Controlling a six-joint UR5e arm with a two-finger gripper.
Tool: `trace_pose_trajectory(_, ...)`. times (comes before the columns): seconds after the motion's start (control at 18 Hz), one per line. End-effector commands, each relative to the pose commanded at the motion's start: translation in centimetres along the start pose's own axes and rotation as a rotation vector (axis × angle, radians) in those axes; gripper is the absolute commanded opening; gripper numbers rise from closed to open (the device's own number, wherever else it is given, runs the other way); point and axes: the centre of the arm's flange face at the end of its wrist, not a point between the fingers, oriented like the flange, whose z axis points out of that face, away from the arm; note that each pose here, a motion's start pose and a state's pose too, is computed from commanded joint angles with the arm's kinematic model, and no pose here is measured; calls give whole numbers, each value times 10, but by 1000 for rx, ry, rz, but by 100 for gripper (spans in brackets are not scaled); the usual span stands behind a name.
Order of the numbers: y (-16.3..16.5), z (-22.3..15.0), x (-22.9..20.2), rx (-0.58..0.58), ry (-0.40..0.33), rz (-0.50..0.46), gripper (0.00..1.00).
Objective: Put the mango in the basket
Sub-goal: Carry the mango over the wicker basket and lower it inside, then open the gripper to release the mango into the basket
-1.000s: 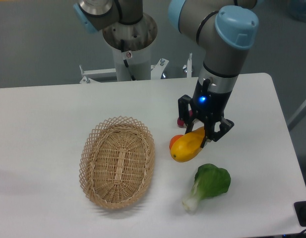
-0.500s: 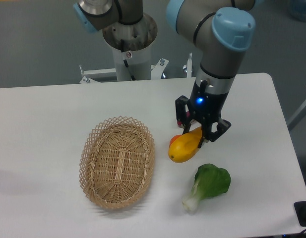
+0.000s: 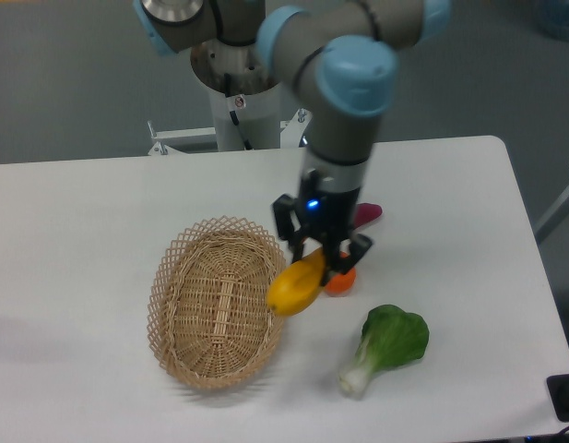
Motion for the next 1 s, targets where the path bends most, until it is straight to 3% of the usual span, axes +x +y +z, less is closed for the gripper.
trace_pose_trajectory(0.44, -29, 100, 76, -166, -33, 78, 29)
trace_pose_trajectory(1.0, -25, 152, 99, -218, 13, 114, 29)
